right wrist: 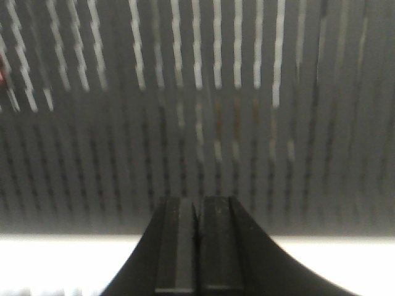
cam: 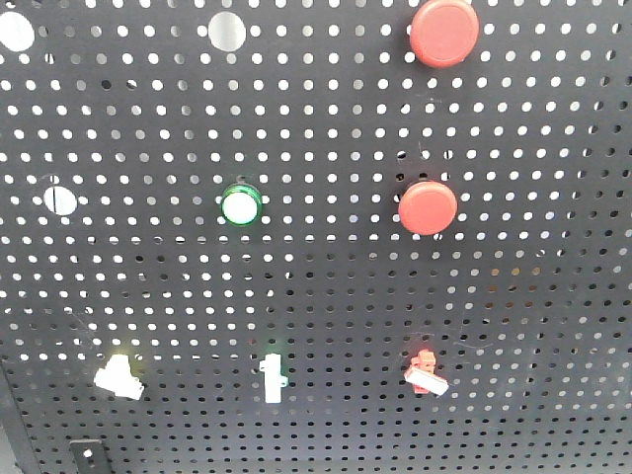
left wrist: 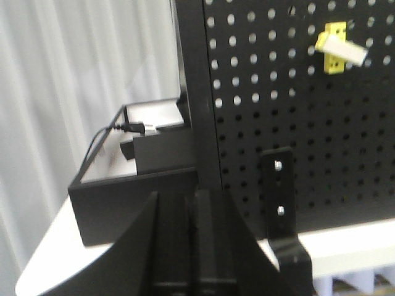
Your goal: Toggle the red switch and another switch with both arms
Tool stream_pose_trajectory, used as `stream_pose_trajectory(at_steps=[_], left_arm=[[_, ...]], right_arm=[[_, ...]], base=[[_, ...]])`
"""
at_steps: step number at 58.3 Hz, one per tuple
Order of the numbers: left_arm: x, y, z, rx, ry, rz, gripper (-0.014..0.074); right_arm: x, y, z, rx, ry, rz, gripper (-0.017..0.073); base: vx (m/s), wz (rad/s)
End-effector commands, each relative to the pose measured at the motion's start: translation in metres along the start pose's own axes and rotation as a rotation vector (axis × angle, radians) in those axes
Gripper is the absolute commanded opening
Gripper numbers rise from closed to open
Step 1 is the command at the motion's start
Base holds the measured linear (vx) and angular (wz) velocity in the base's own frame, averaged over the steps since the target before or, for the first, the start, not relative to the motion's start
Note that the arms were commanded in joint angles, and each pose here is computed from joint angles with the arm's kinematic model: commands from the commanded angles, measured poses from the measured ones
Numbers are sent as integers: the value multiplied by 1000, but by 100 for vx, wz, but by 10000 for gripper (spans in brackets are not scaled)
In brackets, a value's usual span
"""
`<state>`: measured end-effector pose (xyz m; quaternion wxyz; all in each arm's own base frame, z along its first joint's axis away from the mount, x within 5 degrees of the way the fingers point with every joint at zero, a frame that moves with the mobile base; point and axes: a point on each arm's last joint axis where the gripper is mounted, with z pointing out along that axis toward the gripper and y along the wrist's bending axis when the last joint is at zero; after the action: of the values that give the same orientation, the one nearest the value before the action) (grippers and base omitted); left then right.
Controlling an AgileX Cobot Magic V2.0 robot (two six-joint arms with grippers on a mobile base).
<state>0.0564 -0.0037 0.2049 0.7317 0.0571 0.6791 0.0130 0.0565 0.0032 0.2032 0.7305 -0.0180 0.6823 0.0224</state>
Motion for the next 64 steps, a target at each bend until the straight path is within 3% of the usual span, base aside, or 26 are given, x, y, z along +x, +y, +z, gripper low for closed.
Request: stream_pose_trajectory(at_steps=[1,14,20,26,41,52,64], left_arm=[[-16,2,-2,-18,-184,-31,2],[-99,10,-21,-42,-470,-26,2],[-140,14,-24,-45,-497,-26,2],[-166,17,-11,-40,-431,-25,2],[-158,16,37,-19,-195,-32,2],[-146,15,65,-6,-94,-32,2],[-139,-4,89,126,-70,-35,2]], right_arm=[[-20,2,-3,-21,-207,-7,-6],[-87,2,-5,-12,-283,-17,-6],[-121,2,-1,-11,-313,-20,-6],[-140,2,12,-11,-292,-20,-6],[-128,2,52,-13,-121,-15,-6],[-123,2,68,-20,-101,-12,-6],[-126,3,72,-27,-147,-9,-6]], base=[[0,0],[0,0],[0,0],[0,0],[0,0],[0,0],[0,0]])
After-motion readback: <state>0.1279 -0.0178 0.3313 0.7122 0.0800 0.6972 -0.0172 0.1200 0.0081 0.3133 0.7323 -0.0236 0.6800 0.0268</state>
